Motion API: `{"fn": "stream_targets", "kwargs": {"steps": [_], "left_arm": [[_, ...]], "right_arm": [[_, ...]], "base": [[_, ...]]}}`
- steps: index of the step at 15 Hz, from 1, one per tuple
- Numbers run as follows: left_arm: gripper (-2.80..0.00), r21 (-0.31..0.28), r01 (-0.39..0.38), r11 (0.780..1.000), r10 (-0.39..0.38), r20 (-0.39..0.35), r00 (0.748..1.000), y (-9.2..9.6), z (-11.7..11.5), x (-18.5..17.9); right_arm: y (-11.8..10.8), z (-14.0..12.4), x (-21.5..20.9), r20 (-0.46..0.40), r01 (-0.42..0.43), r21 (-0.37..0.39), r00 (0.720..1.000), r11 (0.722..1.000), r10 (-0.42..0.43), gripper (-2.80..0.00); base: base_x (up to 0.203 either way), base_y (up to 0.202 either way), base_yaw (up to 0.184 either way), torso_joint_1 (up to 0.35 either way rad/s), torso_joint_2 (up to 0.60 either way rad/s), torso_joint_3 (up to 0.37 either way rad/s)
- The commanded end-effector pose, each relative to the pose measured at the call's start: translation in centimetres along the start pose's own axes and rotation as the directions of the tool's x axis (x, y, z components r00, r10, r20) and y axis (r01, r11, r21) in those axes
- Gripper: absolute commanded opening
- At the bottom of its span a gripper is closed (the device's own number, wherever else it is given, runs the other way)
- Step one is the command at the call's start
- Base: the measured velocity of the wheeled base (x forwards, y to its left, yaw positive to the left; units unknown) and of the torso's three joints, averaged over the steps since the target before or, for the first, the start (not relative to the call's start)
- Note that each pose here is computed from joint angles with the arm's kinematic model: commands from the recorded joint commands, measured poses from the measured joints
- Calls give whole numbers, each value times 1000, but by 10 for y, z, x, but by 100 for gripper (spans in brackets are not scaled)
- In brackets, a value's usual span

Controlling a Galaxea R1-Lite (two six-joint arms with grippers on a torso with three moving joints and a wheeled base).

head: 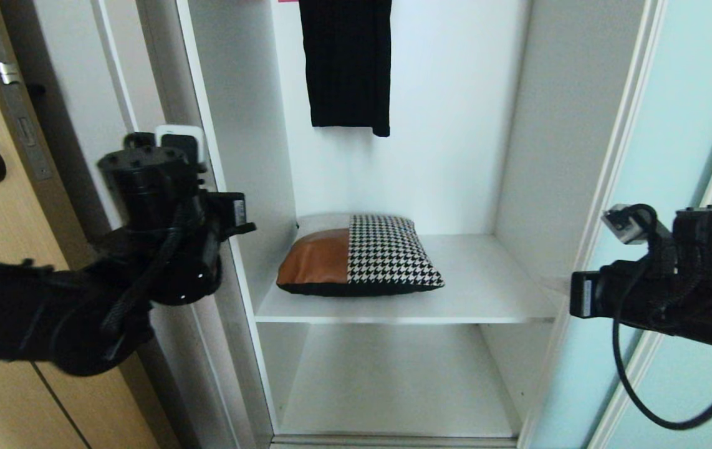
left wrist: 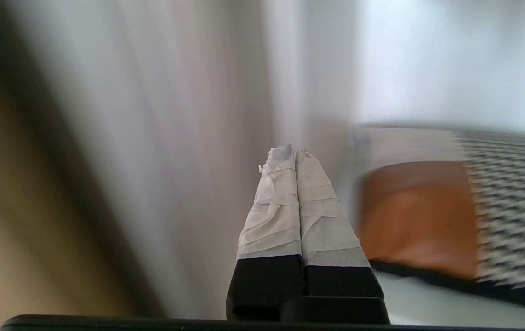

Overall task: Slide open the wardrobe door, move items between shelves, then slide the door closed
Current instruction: Close the door

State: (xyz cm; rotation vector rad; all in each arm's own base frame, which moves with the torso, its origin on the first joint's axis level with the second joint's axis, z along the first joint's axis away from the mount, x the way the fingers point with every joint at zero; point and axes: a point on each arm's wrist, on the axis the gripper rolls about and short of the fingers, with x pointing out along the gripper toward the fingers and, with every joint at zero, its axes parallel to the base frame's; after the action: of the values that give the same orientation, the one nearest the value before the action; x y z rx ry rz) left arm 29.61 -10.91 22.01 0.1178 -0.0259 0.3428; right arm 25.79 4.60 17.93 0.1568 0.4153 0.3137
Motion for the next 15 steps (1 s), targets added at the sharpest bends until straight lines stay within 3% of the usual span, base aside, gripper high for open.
{"fn": "stream_targets", "kwargs": {"steps": [1,4,8,12,15], "left_arm": [[-280,-46,-52,998,54,45,997,39,20,-36],[-280,-6,-179,984,179,0,984,86,0,-66],[-280,-39,-358,933,359,25,933,141,-1,-93],[-280,-50,-451,891,453,36,891,175,-24,-137],[-280,-72,-506,860,510,77,857,193,-36,-168]], "right_arm": [[8,3,-53,89,6,-11,996,1000,-5,-280],[12,-16,-101,89,43,2,995,999,-43,-280],[9,-30,-142,107,119,30,987,992,-122,-280],[13,-45,-168,102,132,43,985,990,-135,-280],[19,-53,-190,169,111,81,978,991,-123,-280]], "base": [[0,0,0,0,0,0],[0,0,0,0,0,0],[0,0,0,0,0,0],[0,0,0,0,0,0],[0,0,0,0,0,0]]}}
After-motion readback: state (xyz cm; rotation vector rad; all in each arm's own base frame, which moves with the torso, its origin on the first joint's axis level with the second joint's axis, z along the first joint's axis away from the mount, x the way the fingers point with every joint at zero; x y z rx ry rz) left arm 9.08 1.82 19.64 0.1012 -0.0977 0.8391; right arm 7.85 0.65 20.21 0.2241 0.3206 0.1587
